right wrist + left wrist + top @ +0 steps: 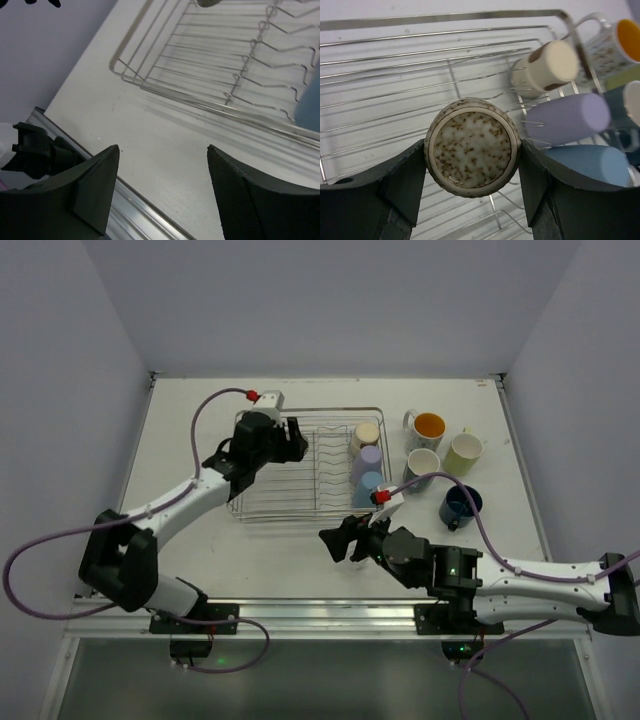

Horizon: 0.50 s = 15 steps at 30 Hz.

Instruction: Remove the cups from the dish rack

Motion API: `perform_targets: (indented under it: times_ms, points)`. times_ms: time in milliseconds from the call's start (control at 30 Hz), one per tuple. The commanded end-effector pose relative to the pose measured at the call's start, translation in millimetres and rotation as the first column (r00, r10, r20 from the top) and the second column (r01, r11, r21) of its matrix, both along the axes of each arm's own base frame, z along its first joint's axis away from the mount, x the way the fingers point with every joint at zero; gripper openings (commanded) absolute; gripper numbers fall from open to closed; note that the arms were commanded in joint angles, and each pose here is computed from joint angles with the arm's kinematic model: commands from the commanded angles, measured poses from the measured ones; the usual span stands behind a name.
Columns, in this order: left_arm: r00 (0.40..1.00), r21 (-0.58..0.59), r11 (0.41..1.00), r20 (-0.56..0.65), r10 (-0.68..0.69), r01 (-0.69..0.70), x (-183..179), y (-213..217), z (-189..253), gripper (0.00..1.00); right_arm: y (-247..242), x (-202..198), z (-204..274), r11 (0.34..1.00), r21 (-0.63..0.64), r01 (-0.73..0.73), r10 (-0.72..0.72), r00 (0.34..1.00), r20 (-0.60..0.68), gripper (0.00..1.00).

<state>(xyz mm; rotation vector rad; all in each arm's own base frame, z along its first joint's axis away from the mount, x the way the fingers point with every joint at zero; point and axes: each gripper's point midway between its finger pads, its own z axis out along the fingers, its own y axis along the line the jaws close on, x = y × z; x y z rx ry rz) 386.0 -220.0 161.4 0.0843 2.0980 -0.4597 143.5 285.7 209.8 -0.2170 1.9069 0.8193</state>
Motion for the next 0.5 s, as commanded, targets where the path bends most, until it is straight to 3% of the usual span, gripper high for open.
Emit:
perform_targets:
  times_ms: [0, 67, 200, 333, 467]
  points:
    - [0.994, -0.244, 0.965, 0.074, -0.082, 0.097, -27, -19, 56, 0.17, 33, -4, 71, 0.977, 0.150, -0.152, 0.124, 0.975, 0.184, 0.69]
    - [0.985, -0.356, 0.919, 0.091, -0.146, 0.169, -51, -22, 78, 0.16, 39, -5, 91, 0.959, 0.188, -0.214, 0.162, 0.953, 0.257, 0.61]
    - [0.959, -0.505, 0.815, 0.154, -0.239, 0.284, -89, -20, 110, 0.15, 44, -3, 111, 0.917, 0.252, -0.309, 0.238, 0.931, 0.277, 0.46]
    - [0.938, -0.605, 0.717, 0.216, -0.272, 0.347, -123, -12, 138, 0.13, 47, 2, 128, 0.885, 0.285, -0.367, 0.275, 0.908, 0.315, 0.45]
    - [0.934, -0.727, 0.599, 0.175, -0.310, 0.335, -148, -13, 142, 0.11, 58, 7, 125, 0.888, 0.186, -0.421, 0.335, 0.868, 0.366, 0.51]
